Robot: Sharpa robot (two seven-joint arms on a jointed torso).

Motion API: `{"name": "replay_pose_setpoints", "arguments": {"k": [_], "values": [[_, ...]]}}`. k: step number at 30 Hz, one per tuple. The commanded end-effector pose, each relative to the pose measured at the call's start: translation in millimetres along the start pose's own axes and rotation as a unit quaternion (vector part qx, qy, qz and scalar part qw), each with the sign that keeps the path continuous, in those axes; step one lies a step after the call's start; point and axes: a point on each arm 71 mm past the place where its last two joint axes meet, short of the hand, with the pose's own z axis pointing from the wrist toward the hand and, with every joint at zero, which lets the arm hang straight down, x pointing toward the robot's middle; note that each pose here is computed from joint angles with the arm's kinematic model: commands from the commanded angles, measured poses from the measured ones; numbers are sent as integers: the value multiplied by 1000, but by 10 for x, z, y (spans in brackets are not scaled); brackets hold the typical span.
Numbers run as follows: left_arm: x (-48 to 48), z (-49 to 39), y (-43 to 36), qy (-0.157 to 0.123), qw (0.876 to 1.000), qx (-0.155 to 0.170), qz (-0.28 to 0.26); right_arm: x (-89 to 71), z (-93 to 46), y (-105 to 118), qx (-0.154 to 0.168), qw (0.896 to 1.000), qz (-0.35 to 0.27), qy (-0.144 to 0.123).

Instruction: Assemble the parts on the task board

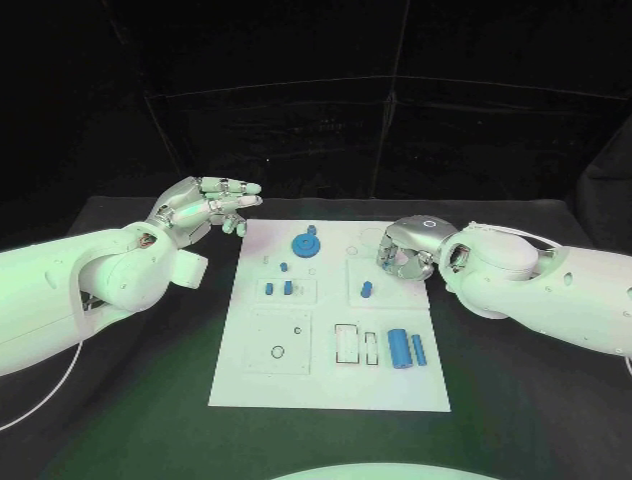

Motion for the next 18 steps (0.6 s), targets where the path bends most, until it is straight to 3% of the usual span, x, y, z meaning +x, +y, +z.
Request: {"name": "replay_pose_setpoints", "arguments": {"k": [1, 18], "values": [[-8, 0, -27, 2, 1000, 13, -4, -70, -51, 36, -4, 999, 1, -36], [-8, 3, -25, 4, 1000, 13, -5, -255, -323, 237, -39, 994, 55, -87]]}}
